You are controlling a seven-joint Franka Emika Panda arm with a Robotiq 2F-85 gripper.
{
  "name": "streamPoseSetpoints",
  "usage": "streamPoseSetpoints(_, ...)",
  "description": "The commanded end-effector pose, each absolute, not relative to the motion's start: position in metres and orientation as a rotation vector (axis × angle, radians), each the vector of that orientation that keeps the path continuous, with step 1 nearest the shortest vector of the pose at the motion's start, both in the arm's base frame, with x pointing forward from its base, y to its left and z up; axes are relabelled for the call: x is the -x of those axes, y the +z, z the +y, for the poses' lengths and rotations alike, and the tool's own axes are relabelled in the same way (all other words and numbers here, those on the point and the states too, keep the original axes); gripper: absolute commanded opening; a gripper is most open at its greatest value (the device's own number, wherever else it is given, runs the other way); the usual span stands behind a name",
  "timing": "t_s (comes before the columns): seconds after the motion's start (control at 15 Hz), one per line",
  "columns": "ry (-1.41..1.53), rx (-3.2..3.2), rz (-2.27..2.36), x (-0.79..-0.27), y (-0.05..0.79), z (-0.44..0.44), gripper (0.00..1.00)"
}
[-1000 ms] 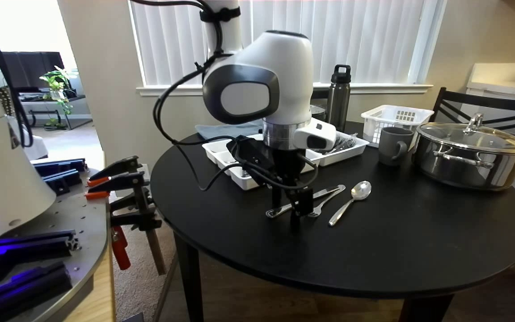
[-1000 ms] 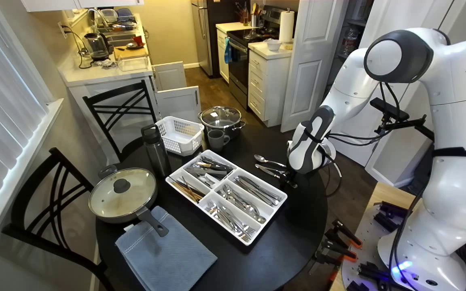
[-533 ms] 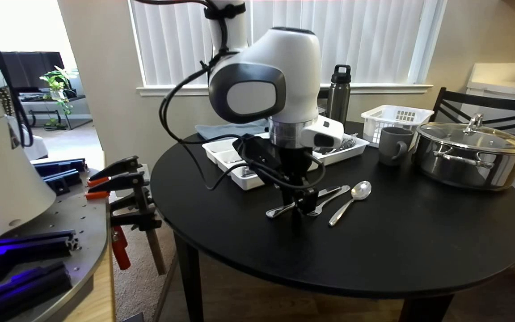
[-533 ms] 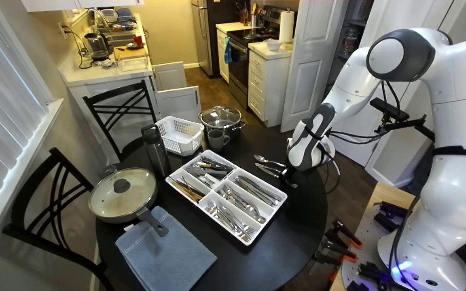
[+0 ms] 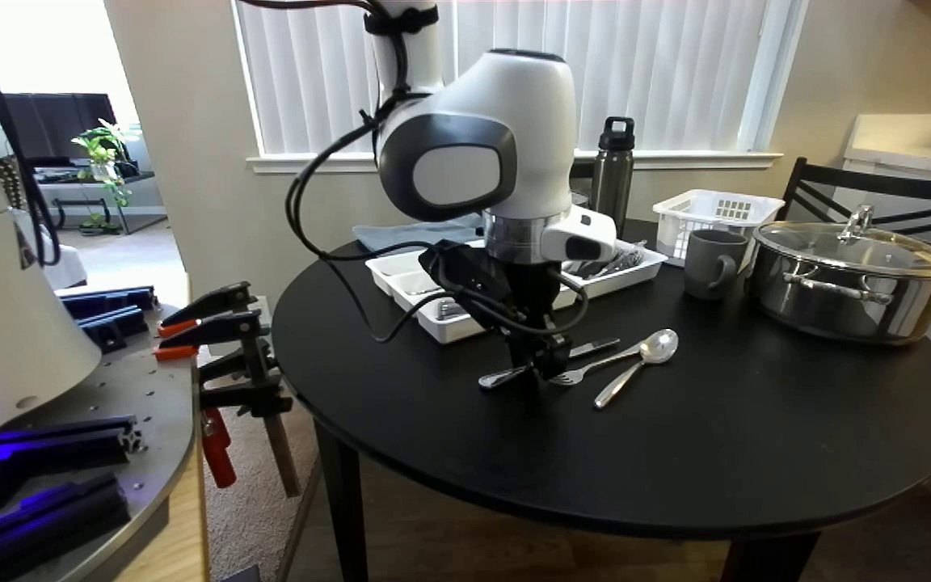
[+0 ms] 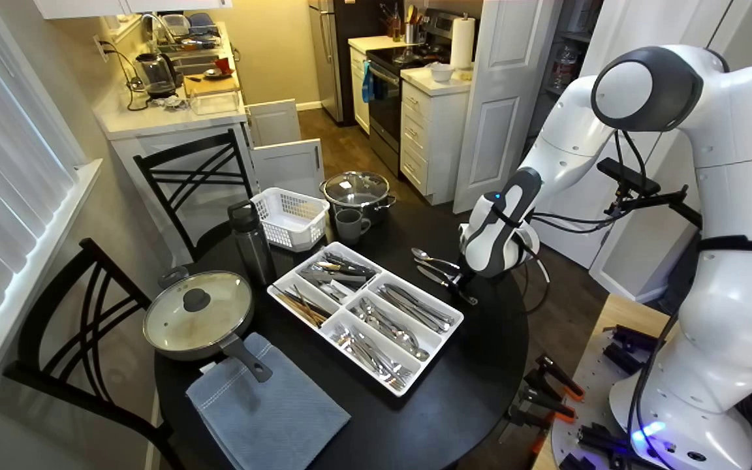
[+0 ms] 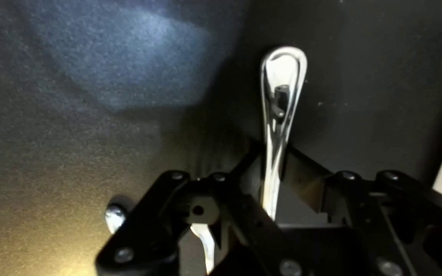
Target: Put the cutlery in the tray
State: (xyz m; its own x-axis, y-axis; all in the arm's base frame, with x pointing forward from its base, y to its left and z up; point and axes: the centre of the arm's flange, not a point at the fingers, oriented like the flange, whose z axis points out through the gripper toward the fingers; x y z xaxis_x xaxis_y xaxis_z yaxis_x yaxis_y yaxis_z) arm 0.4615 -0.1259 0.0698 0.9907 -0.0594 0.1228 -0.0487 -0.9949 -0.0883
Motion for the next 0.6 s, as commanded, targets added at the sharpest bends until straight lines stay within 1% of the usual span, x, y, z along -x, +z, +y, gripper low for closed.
streamPoseSetpoints(0.0,-0.245,3.017,0.005,-0.458,0.099,-0.121,0.05)
streamPoseSetpoints(0.33,-0.39,3.049,-0.084,-0.475,0.162,-0.123,0.05)
streamPoseSetpoints(0.53,-0.386,3.029,-0.131,-0.484,0.177,-0.115,0.05)
